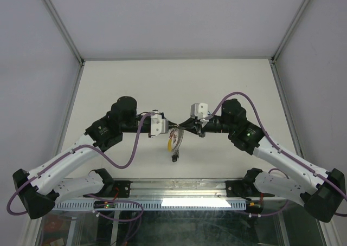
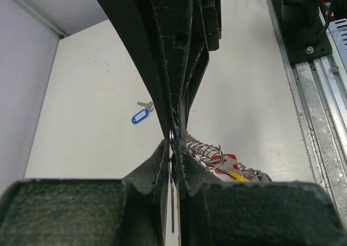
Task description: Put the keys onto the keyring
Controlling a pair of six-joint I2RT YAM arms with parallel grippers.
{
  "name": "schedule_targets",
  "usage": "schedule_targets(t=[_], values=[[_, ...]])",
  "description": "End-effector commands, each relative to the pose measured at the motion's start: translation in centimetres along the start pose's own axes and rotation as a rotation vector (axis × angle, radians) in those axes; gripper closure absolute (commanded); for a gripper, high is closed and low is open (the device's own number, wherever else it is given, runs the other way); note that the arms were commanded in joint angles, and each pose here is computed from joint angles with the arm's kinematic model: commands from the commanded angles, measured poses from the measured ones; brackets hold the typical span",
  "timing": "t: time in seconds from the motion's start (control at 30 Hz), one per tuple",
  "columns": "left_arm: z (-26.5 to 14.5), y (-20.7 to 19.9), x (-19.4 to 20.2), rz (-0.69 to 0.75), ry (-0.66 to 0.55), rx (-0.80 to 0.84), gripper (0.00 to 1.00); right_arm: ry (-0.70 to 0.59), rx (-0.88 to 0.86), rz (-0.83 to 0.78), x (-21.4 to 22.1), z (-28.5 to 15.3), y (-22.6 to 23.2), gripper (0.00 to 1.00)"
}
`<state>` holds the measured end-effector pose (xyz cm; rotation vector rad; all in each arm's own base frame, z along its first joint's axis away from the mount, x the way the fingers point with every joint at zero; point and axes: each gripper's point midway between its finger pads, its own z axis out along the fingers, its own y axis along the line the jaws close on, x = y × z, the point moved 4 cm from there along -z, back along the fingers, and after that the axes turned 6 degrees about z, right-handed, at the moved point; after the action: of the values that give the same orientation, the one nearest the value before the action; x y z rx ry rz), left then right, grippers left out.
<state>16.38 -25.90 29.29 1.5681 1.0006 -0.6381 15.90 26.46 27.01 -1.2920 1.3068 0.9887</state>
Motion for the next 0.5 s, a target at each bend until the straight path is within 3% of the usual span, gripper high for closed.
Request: schedule_targets(t=[0.0,0.17,0.47], values=[[-0.6,1.7,-3.6,0.069,-0.102,-0.050,0.89,-0.067,-0.023,-0.084,-2.4,-0.3,0.3,1.00],[-1.4,1.4,-4.0,0.070,-0.134,-0.088,0.65,-0.088,-0.005,-0.153,-2.8,-1.1,0.6,1.00],[-1.1,0.6,-3.2,0.022,-0.147,-0.088,0.60,-0.112,0.007,-0.199,-3.3,-2.1,1.0,1.00]])
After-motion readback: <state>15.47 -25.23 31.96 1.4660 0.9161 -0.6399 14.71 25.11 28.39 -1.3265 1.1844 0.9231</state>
